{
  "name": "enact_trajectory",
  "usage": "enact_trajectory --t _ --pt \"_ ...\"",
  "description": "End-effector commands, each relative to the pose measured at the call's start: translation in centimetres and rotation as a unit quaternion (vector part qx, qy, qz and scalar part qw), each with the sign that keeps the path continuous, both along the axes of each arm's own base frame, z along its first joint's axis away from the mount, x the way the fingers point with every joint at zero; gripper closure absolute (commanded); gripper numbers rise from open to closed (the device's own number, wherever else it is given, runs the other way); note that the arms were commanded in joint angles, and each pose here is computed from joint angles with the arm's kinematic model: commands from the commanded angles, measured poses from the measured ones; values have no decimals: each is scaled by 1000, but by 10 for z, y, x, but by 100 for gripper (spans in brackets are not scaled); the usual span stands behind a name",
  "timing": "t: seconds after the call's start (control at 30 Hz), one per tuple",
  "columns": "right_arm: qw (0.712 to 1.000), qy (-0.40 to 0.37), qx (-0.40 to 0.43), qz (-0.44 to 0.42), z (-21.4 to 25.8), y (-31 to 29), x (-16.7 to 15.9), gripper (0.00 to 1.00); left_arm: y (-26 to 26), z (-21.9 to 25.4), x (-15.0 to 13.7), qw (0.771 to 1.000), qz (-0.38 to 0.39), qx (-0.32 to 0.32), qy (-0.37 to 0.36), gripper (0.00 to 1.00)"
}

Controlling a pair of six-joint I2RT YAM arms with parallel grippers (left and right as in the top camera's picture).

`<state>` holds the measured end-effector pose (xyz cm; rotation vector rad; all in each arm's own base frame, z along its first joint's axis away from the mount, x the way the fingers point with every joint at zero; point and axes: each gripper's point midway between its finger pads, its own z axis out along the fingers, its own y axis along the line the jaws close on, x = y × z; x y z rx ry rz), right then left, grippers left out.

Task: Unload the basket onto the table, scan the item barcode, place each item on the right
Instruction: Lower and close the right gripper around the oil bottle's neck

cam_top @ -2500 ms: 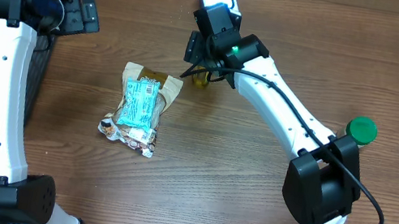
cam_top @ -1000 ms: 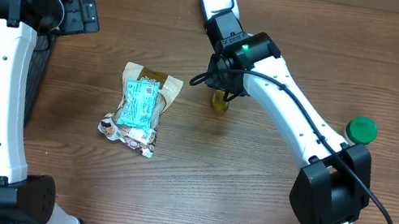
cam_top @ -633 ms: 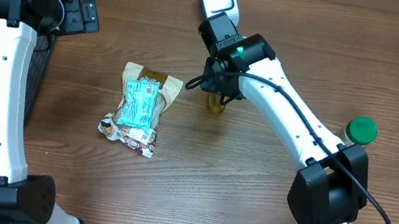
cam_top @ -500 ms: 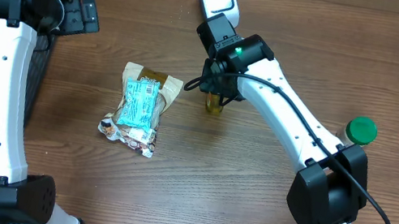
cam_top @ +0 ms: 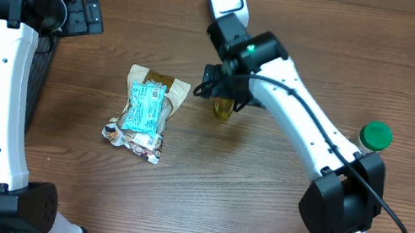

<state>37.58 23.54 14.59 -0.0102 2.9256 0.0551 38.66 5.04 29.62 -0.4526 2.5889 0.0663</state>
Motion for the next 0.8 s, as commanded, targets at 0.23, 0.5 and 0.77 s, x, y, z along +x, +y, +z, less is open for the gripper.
enact_trajectory --t 0.23,0.5,0.77 --pt "997 -19 59 46 65 0 2 0 -2 -3 3 1000 -4 3 4 1" --pt "998 26 18 48 16 0 8 0 -2 -3 3 1000 -5 3 4 0" --pt "997 46 4 67 -21 8 18 0 -3 -3 3 1000 -5 3 4 0"
